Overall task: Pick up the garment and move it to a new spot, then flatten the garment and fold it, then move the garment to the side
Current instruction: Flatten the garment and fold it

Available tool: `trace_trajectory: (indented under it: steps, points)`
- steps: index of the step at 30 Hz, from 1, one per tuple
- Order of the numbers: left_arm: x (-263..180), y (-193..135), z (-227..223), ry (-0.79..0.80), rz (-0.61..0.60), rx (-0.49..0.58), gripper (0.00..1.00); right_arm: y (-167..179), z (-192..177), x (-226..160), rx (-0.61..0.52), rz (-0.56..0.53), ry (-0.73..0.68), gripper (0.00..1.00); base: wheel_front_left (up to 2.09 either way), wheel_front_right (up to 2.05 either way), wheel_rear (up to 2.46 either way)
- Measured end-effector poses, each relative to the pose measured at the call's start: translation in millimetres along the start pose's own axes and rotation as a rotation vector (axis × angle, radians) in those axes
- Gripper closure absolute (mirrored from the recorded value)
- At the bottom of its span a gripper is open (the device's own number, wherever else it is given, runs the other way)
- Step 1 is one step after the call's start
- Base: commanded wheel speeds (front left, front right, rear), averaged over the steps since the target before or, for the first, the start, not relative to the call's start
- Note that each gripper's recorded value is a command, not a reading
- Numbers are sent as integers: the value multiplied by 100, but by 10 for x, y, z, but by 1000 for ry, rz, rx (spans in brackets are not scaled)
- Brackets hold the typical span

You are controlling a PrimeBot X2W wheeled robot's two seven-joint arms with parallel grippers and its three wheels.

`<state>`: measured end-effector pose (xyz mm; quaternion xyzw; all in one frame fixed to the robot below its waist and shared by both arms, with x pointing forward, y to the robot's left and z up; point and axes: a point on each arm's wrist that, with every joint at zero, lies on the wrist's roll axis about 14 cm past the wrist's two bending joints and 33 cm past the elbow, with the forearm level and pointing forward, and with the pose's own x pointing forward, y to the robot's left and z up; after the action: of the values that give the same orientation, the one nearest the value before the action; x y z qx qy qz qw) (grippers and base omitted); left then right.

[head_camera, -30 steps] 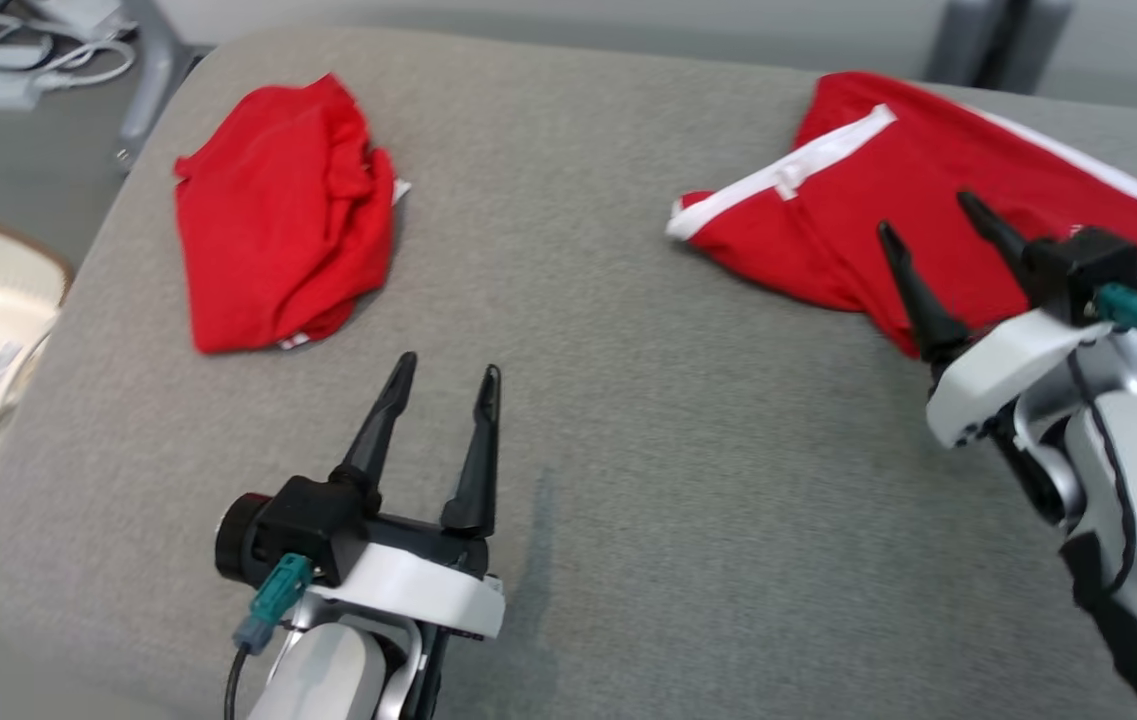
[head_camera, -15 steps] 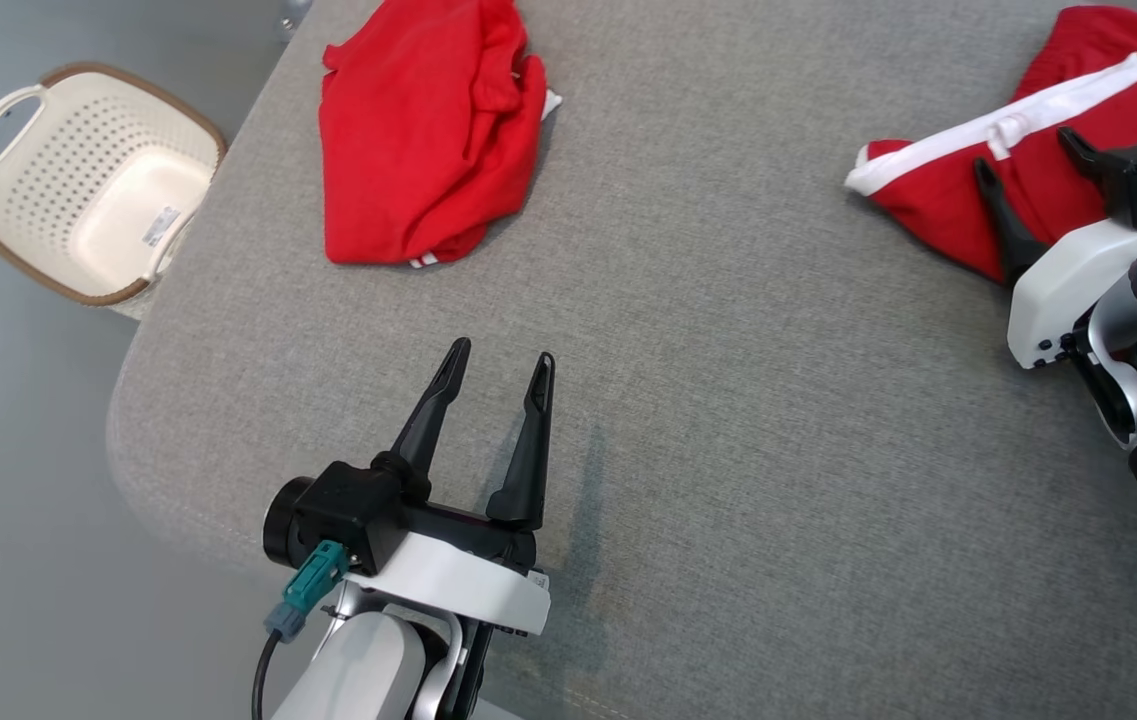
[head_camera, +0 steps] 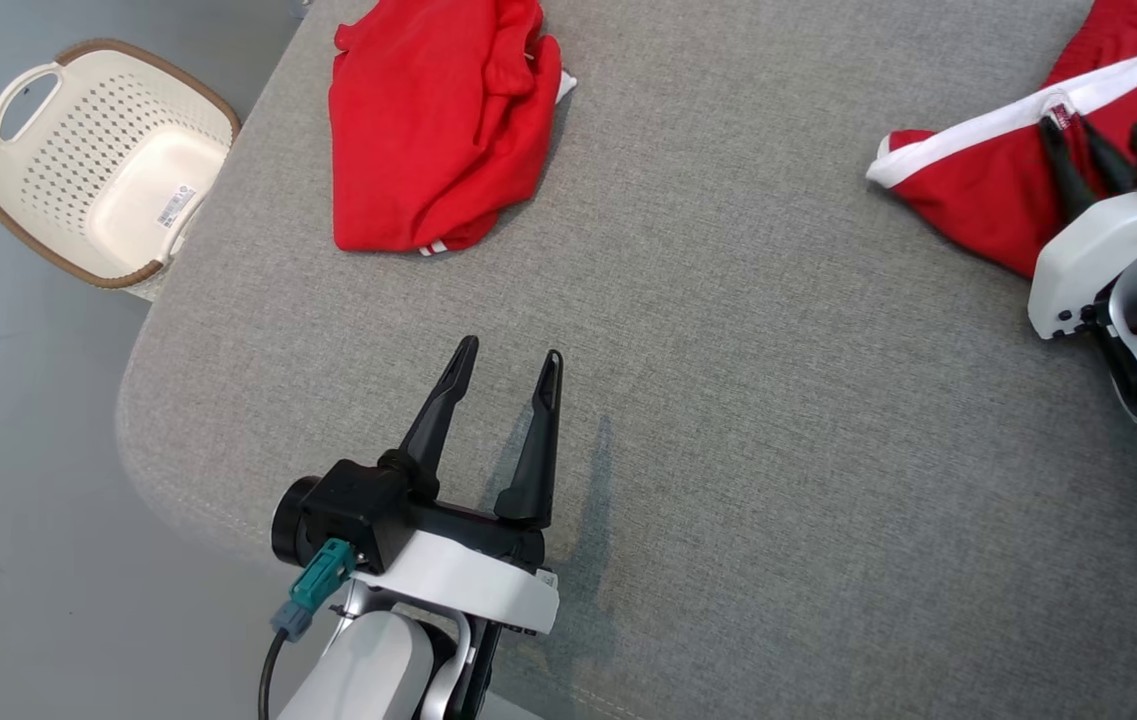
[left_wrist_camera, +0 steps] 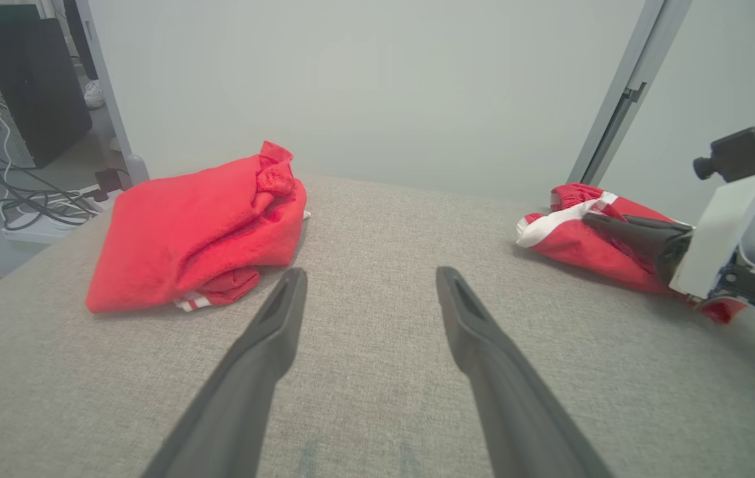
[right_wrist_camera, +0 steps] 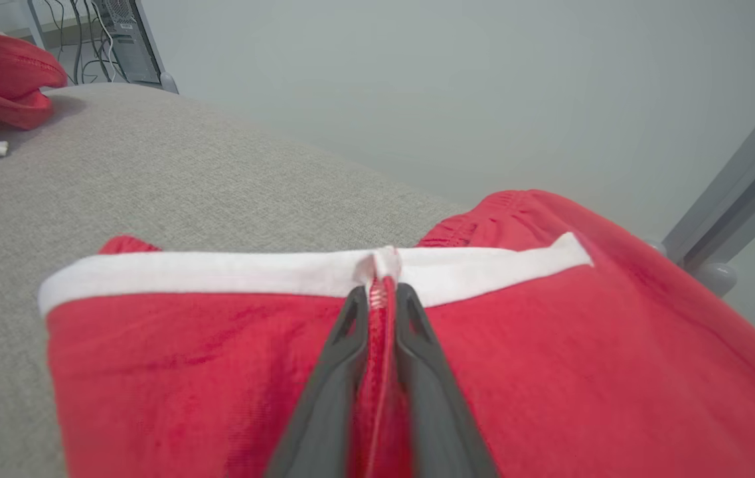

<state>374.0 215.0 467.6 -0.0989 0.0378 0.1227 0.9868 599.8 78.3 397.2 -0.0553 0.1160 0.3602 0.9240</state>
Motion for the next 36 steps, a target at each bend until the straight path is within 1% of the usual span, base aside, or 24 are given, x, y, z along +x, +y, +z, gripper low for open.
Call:
trace_trajectory:
  steps: [4, 8, 12, 16, 18, 22, 26, 29, 36]
  points:
    - [20, -31, -11, 0, -12, 5, 0, 0, 55, -49, 10, -8, -24, 100, 0, 0, 0]
    - [48, -76, 22, -14, -34, 12, 0, 72, 236, -144, 52, -9, -88, 100, 0, 0, 0]
    - [66, -113, 59, -32, -55, 23, 0, 341, 337, -359, 115, 34, -137, 100, 0, 0, 0]
    - [87, -176, 105, -54, -86, 29, 0, 641, 322, -715, 172, 102, -144, 100, 0, 0, 0]
    - [100, -207, 128, -65, -100, 30, 0, 716, 277, -932, 180, 132, -118, 100, 0, 0, 0]
    - [129, -356, 194, -92, -157, 30, 0, 798, 31, -1464, 117, 195, -7, 100, 0, 0, 0]
    - [140, -521, 275, -120, -213, 23, 0, 817, -69, -1945, 85, 228, 68, 100, 0, 0, 0]
    - [138, -679, 339, -141, -262, 18, 0, 702, -153, -2263, 23, 219, 130, 100, 0, 0, 0]
    - [108, -903, 420, -167, -331, 13, 0, 430, -345, -2775, -28, 161, 247, 100, 0, 0, 0]
